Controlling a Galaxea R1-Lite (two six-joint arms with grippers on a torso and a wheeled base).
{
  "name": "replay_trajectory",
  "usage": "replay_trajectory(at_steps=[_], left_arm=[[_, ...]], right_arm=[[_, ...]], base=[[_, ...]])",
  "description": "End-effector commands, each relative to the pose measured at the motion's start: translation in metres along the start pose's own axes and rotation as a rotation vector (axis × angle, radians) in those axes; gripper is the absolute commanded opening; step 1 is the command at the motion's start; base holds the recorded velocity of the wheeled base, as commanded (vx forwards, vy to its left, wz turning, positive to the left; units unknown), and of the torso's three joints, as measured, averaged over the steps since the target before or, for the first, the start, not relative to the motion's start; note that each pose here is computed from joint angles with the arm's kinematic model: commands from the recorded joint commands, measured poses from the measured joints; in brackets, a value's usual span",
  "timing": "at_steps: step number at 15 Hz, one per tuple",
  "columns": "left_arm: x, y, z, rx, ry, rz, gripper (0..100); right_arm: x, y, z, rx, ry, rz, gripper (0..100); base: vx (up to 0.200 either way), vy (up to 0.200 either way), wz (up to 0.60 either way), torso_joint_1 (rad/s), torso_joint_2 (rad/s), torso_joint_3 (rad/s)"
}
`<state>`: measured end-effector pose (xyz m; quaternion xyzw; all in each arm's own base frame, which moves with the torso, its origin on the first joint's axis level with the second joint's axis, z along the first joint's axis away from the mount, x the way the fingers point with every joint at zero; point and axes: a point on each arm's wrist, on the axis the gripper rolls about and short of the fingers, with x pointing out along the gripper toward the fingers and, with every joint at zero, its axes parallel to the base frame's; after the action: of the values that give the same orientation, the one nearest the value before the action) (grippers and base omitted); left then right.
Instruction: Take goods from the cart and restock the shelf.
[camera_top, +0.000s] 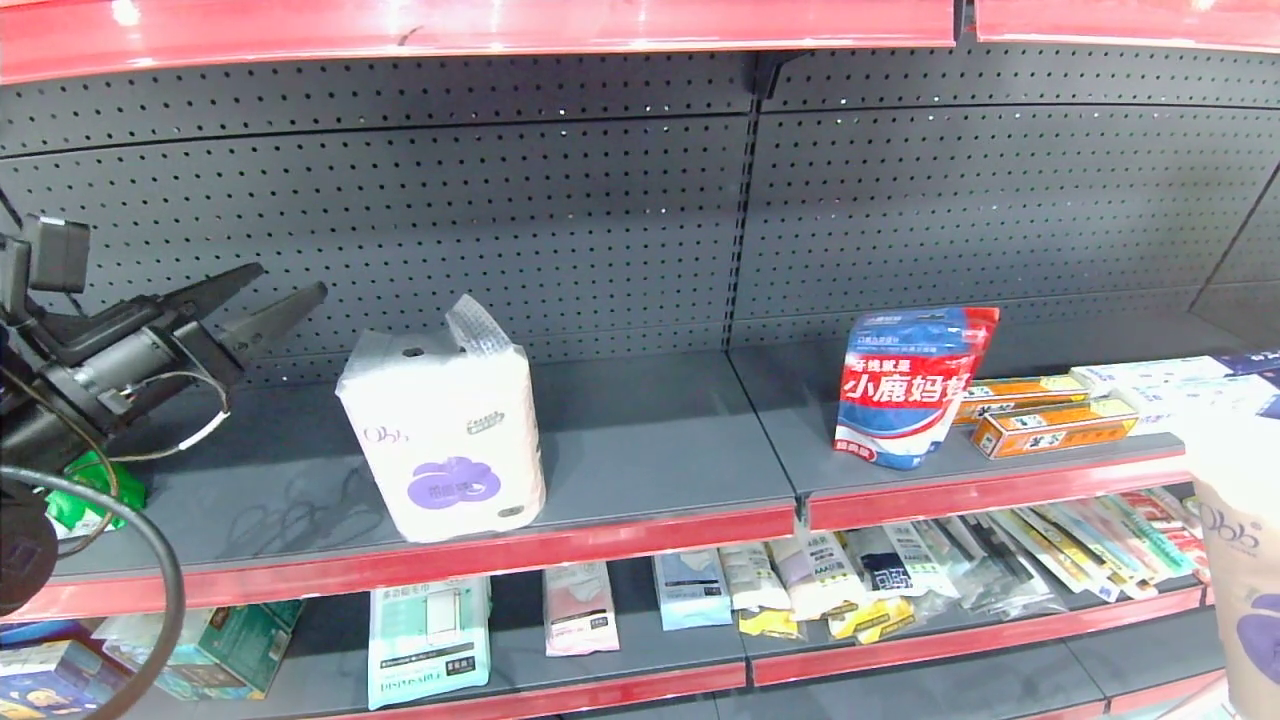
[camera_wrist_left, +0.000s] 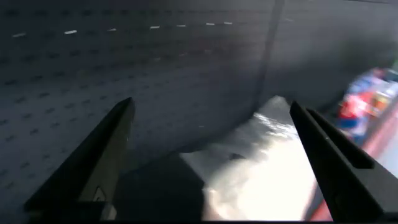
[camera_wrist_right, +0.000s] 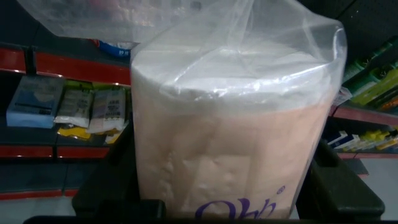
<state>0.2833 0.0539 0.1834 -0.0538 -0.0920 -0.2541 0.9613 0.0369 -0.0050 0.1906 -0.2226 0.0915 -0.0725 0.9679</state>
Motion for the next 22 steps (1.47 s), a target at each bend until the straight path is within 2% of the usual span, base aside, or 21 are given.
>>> replay_trajectory(at_steps=[1,3,4,5,6,7,8,9,11,13,14,16,17,19,21,22], left_arm=[[-0.007,-0.002,0.012,0.021,-0.009,0.081,100],[-0.009,0.002,0.014,0.033,0.019,0.325,100],[-0.011,0.003,0.016,0.038,0.051,0.456,100],[-0.015,-0.001,0.021,0.025,0.081,0.540,100],[-0.022,-0.014,0.031,-0.001,0.133,0.585,100],[-0.034,-0.037,0.045,-0.027,0.184,0.556,100],[-0.049,-0.063,0.057,-0.053,0.236,0.481,100],[-0.062,-0.076,0.062,-0.055,0.270,0.435,100],[-0.106,-0.117,0.069,-0.036,0.368,0.311,100],[-0.141,-0.149,0.067,-0.028,0.424,0.233,100],[-0.172,-0.175,0.063,-0.015,0.461,0.163,100],[-0.219,-0.204,0.050,-0.001,0.501,0.057,100],[-0.244,-0.214,0.039,0.017,0.519,0.015,100],[-0.268,-0.223,0.023,0.047,0.531,0.036,100],[-0.274,-0.219,0.007,0.097,0.547,0.214,100],[-0.275,-0.217,0.000,0.120,0.529,0.278,100]], right_arm=[[0.001,0.000,0.000,-0.001,0.000,0.002,0],[0.000,-0.001,0.002,0.009,-0.009,-0.001,0],[0.000,-0.001,0.004,0.023,-0.012,0.003,0],[0.001,-0.002,0.006,0.033,-0.017,0.002,0],[0.002,-0.003,0.009,0.040,-0.025,0.012,0],[0.002,-0.005,0.014,0.046,-0.043,0.031,0],[0.005,-0.006,0.018,0.044,-0.052,0.057,0],[0.007,-0.006,0.021,0.043,-0.058,0.075,0],[0.017,-0.006,0.032,0.054,-0.058,0.135,0],[0.022,-0.004,0.038,0.066,-0.073,0.196,0],[0.027,-0.002,0.042,0.077,-0.069,0.225,0],[0.035,0.001,0.043,0.094,-0.054,0.277,0],[0.039,0.003,0.043,0.103,-0.052,0.315,0],[0.046,0.005,0.047,0.112,-0.045,0.357,0],[0.049,0.007,0.049,0.108,-0.048,0.396,0],[0.050,0.008,0.051,0.107,-0.055,0.414,0]], base=[[0.000,0.000,0.00,0.000,0.00,0.000],[0.000,0.000,0.00,0.000,0.00,0.000],[0.000,0.000,0.00,0.000,0.00,0.000],[0.000,0.000,0.00,0.000,0.00,0.000],[0.000,0.000,0.00,0.000,0.00,0.000],[0.000,0.000,0.00,0.000,0.00,0.000],[0.000,0.000,0.00,0.000,0.00,0.000],[0.000,0.000,0.00,0.000,0.00,0.000],[0.000,0.000,0.00,0.000,0.00,0.000],[0.000,0.000,0.00,0.000,0.00,0.000],[0.000,0.000,0.00,0.000,0.00,0.000],[0.000,0.000,0.00,0.000,0.00,0.000],[0.000,0.000,0.00,0.000,0.00,0.000],[0.000,0.000,0.00,0.000,0.00,0.000],[0.000,0.000,0.00,0.000,0.00,0.000],[0.000,0.000,0.00,0.000,0.00,0.000]])
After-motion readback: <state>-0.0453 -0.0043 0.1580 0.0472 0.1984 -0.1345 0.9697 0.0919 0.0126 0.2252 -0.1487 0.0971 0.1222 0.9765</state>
